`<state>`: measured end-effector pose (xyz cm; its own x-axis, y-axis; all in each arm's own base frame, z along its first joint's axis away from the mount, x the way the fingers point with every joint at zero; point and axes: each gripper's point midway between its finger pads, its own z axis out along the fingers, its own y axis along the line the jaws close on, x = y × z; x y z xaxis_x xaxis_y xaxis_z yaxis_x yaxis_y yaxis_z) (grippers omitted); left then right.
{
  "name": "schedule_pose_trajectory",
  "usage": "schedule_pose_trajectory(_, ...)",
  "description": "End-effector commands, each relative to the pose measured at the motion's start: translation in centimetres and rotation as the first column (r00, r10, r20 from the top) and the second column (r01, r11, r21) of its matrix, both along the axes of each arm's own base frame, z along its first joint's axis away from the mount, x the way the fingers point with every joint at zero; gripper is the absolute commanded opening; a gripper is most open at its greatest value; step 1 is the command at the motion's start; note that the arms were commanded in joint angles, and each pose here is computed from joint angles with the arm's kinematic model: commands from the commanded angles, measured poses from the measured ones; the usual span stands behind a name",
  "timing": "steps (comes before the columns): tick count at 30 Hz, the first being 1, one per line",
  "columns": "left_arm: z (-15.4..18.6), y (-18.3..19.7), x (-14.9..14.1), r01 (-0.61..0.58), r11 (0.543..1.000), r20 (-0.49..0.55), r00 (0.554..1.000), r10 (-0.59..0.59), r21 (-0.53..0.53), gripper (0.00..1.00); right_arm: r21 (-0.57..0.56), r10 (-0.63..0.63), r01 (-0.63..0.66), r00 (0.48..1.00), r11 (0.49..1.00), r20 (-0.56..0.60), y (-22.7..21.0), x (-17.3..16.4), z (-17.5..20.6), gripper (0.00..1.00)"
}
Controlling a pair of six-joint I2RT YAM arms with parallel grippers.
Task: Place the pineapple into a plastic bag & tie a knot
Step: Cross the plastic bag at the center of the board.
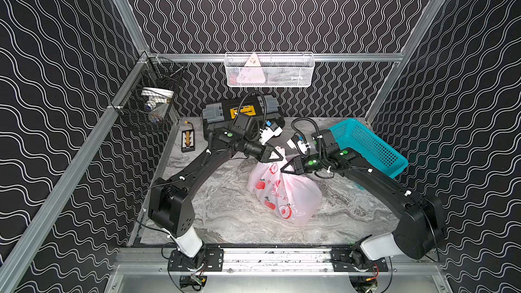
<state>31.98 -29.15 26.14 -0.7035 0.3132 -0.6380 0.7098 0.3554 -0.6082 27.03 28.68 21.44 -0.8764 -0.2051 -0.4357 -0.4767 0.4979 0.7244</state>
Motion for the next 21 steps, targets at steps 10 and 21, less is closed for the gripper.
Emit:
schedule_pose_trajectory(10,-0.4,0.2,-0.4,-0.034,0.996,0.015,0.999,0.033,0.079,0.00,-0.214,-0.250,0.267,0.963,0.940,0.106,-3.5,4.0,-2.1,0.00)
schedule_pose_trajectory(21,-2.0,0.0,-1.3,-0.094,0.980,-0.009,0.995,0.098,0.173,0.00,-0.264,-0.485,0.559,0.822,0.786,0.298,-7.8,7.8,-0.4,0.00)
